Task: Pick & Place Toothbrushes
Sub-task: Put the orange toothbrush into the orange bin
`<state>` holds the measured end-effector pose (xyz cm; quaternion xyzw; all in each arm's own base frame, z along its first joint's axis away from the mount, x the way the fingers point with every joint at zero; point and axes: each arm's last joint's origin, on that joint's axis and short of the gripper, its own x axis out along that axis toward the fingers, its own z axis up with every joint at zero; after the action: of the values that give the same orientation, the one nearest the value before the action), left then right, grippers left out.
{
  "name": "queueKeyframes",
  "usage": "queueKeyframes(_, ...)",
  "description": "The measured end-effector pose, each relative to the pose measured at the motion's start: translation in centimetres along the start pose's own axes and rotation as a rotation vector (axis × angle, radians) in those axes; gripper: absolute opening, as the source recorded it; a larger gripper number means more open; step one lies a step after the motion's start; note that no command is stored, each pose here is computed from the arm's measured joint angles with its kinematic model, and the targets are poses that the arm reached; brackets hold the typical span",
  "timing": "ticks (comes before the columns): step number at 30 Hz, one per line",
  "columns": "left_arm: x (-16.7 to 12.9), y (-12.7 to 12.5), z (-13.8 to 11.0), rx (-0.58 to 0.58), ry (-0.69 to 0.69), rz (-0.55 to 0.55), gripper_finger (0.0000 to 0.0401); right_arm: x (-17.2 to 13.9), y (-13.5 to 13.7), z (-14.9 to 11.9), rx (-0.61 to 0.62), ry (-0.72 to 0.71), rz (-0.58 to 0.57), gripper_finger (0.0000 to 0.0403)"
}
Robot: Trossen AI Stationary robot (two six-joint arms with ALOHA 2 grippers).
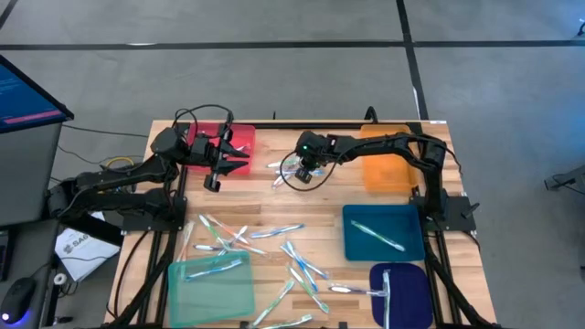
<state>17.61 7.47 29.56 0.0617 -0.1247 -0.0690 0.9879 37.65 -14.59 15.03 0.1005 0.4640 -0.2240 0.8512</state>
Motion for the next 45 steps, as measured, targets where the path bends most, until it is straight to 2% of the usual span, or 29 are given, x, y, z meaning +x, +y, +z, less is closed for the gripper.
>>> queueKeyframes(8,0.0,0.0,0.0,0.0,0.0,0.0,0.0072,0.1,-0.9,0.3,0.071,-0.02,-0.022,0.0001)
queueKeyframes(17,0.0,0.0,0.0,0.0,0.0,0.0,0.0072,-0.2,1.5,0.2,0.016,-0.039,0.029,0.0001)
queueKeyframes(21,0.0,0.0,0.0,0.0,-0.001,0.0,0.0072,-0.1,1.1,0.3,0.049,-0.044,0.025,0.0001)
queueKeyframes(27,0.0,0.0,0.1,0.001,-0.006,-0.001,0.0072,1.6,0.1,-0.1,0.14,-0.01,0.013,0.0001)
queueKeyframes(31,0.0,0.0,0.1,-0.002,-0.006,-0.001,0.0072,3.3,-0.1,-0.4,0.179,0.068,0.025,0.0001)
queueKeyframes(36,0.0,0.0,0.1,-0.003,-0.007,-0.001,0.0072,4.4,0.9,0.2,0.149,0.104,0.036,0.0001)
queueKeyframes(45,0.0,0.0,0.0,-0.006,-0.003,-0.001,0.0072,2.3,3.2,0.0,0.071,0.174,0.057,0.0001)
